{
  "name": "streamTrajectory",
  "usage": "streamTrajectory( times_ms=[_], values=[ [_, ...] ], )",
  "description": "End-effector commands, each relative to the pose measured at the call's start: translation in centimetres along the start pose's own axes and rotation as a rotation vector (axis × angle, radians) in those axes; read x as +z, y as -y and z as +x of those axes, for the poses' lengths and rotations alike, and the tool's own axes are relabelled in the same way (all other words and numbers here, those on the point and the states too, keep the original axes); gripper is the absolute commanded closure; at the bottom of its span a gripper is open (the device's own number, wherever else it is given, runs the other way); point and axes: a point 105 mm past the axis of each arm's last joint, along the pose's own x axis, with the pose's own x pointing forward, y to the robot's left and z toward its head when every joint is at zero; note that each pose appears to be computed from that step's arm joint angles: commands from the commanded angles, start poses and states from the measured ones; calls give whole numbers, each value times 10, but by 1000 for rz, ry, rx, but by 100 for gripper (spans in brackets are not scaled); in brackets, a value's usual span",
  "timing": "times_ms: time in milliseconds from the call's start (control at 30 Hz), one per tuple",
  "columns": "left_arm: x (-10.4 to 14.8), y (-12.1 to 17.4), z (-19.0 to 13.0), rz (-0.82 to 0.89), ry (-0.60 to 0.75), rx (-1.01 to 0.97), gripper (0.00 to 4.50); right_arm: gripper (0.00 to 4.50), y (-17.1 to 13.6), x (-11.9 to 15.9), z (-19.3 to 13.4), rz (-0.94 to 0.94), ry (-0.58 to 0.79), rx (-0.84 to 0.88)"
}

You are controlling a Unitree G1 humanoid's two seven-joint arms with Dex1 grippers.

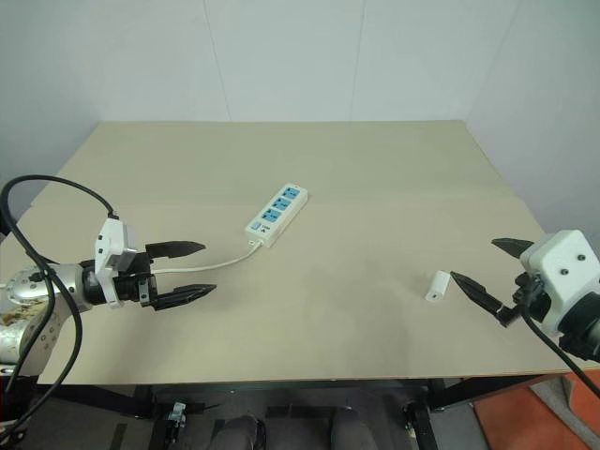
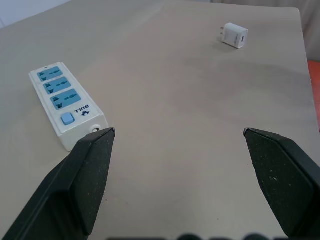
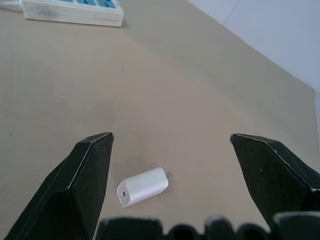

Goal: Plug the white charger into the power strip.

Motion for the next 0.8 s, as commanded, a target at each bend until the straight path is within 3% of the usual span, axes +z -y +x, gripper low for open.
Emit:
streamTrajectory(
  times_ms=[33, 233, 367, 800],
  values=[
    [7, -2, -1, 39, 15, -1, 0, 7, 2, 9, -2, -40, 28, -18],
    [7, -6, 3, 46, 21, 18, 0, 7, 2, 9, -2, -43, 29, -17],
    [1, -28, 18, 53, -30, 153, 0, 7, 0, 10, 0, -44, 33, -13],
    [5, -89, 120, -122, 67, 463, 0, 7, -18, 24, 23, -74, 90, 48]
  ],
)
